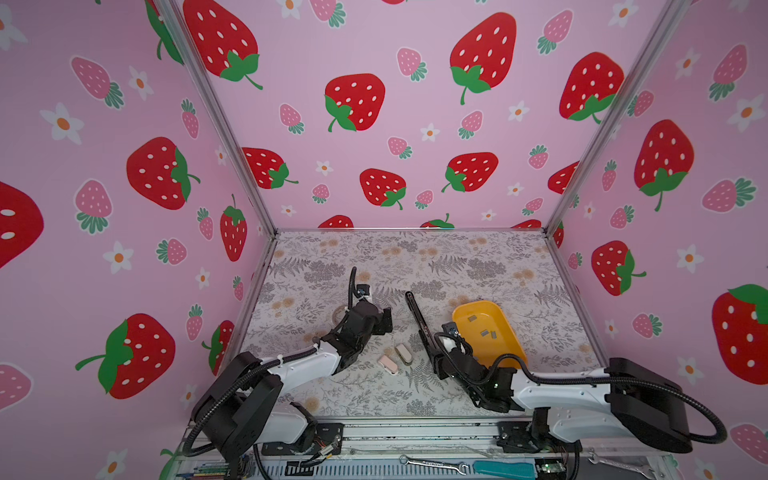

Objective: Load the staples into the stapler

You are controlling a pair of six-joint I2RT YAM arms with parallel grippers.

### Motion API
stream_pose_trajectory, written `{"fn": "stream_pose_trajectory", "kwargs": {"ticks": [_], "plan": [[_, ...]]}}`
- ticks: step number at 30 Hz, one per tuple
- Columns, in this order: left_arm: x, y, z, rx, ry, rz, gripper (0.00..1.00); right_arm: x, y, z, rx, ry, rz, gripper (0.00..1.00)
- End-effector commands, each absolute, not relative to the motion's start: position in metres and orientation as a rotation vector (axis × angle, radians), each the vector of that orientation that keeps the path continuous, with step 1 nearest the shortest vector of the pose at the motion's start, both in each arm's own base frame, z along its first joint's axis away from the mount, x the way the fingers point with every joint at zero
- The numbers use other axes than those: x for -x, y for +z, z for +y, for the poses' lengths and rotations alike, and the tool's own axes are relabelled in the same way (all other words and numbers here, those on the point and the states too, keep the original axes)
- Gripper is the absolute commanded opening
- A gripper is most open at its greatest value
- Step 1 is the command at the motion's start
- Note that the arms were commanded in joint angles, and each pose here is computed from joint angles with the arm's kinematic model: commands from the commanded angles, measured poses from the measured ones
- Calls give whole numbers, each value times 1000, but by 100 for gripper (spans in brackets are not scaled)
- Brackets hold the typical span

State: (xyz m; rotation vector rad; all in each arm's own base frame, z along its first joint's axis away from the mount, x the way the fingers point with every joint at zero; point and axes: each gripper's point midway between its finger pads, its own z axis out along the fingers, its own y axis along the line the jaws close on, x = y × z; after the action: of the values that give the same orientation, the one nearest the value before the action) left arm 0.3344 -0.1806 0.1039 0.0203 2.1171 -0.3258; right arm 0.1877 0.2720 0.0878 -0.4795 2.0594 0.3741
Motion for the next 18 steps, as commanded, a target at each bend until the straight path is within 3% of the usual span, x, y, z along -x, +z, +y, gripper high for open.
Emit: {"fn": "stream_pose_trajectory", "kwargs": {"ticks": [1,18], "plan": [[-349,124,-185,-11,-343,2022,91,-190,97,271,469,389,2025,63],[-352,123,-191,-23,-368,1997,89,-181,63,287,543,349,2130,55]]}}
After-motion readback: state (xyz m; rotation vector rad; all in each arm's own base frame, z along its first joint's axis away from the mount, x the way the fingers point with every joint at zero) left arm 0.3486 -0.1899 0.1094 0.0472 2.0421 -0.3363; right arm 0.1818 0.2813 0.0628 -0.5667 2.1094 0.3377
